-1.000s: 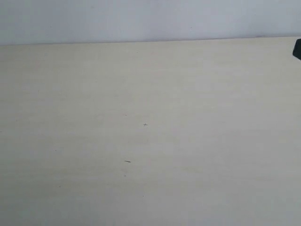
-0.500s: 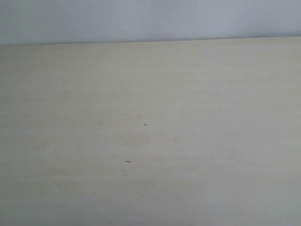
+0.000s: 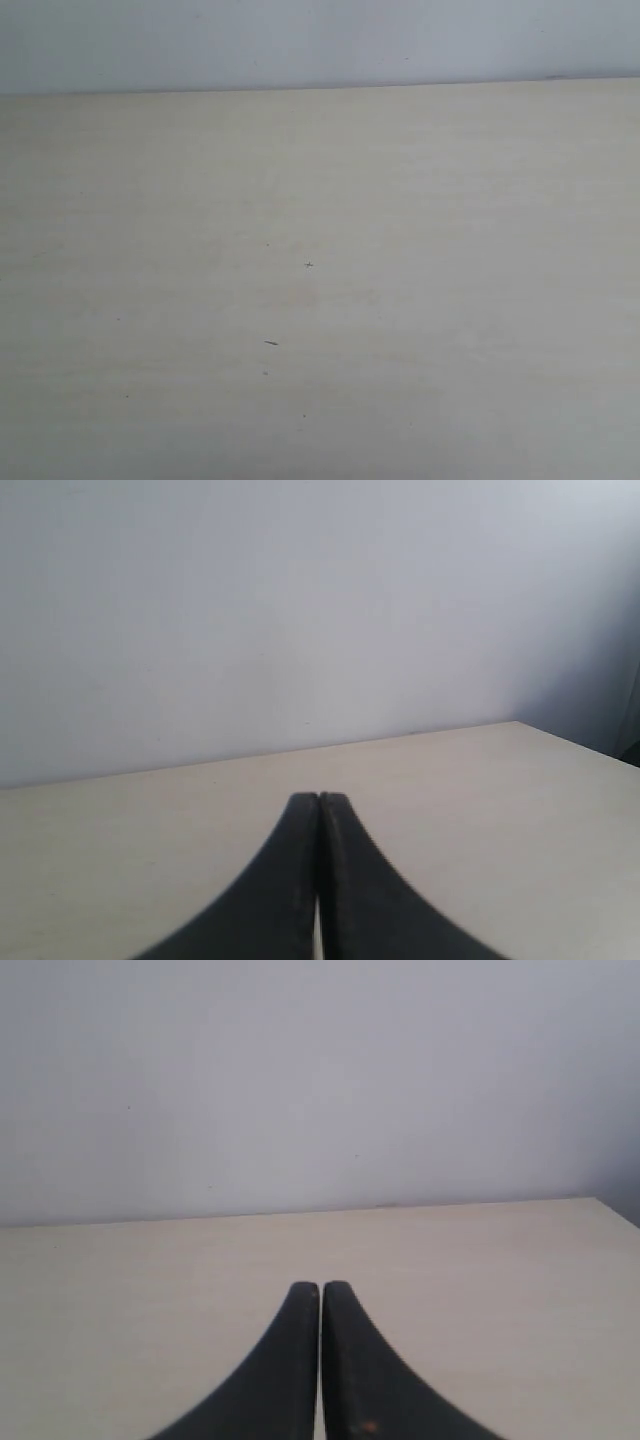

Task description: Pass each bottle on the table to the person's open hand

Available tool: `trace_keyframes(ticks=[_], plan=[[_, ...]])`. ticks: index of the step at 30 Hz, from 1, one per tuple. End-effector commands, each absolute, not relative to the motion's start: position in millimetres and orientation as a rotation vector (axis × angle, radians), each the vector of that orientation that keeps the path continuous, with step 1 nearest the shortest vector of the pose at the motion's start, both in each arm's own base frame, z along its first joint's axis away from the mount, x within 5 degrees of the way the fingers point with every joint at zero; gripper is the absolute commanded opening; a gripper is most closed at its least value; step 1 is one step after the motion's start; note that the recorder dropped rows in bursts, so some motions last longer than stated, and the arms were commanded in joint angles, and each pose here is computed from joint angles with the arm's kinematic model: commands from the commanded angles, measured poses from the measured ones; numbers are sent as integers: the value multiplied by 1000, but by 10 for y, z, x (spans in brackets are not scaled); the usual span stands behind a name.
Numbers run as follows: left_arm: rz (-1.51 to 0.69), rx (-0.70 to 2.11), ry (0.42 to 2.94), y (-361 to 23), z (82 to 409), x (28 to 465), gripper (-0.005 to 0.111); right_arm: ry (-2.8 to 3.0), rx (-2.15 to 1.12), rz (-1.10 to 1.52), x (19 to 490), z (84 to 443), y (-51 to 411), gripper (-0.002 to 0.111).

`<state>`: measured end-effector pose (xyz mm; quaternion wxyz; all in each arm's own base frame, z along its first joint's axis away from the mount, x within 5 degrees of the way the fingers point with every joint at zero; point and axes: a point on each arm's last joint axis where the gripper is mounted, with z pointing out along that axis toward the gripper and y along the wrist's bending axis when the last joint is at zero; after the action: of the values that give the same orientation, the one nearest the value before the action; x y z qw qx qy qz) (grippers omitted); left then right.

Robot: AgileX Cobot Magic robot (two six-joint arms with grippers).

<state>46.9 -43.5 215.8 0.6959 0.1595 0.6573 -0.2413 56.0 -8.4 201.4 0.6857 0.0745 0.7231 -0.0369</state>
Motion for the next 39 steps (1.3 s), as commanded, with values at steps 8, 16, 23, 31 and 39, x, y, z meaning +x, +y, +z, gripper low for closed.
trace_keyframes(ticks=[8, 16, 23, 31, 39], plan=[[-540, 354, 1466, -435, 2149, 466, 0, 1640, 156, -112, 555, 1984, -91, 1], [-540, 354, 1466, -435, 2149, 466, 0, 1640, 156, -112, 555, 1984, -91, 1], [-540, 354, 1466, -435, 2149, 466, 0, 1640, 156, -112, 555, 1984, -91, 1], [-538, 352, 1467, -433, 2149, 468, 0, 1640, 157, -110, 555, 1984, -91, 1], [-534, 348, 1468, -429, 2148, 470, 0, 1640, 157, -110, 555, 1984, -91, 1]])
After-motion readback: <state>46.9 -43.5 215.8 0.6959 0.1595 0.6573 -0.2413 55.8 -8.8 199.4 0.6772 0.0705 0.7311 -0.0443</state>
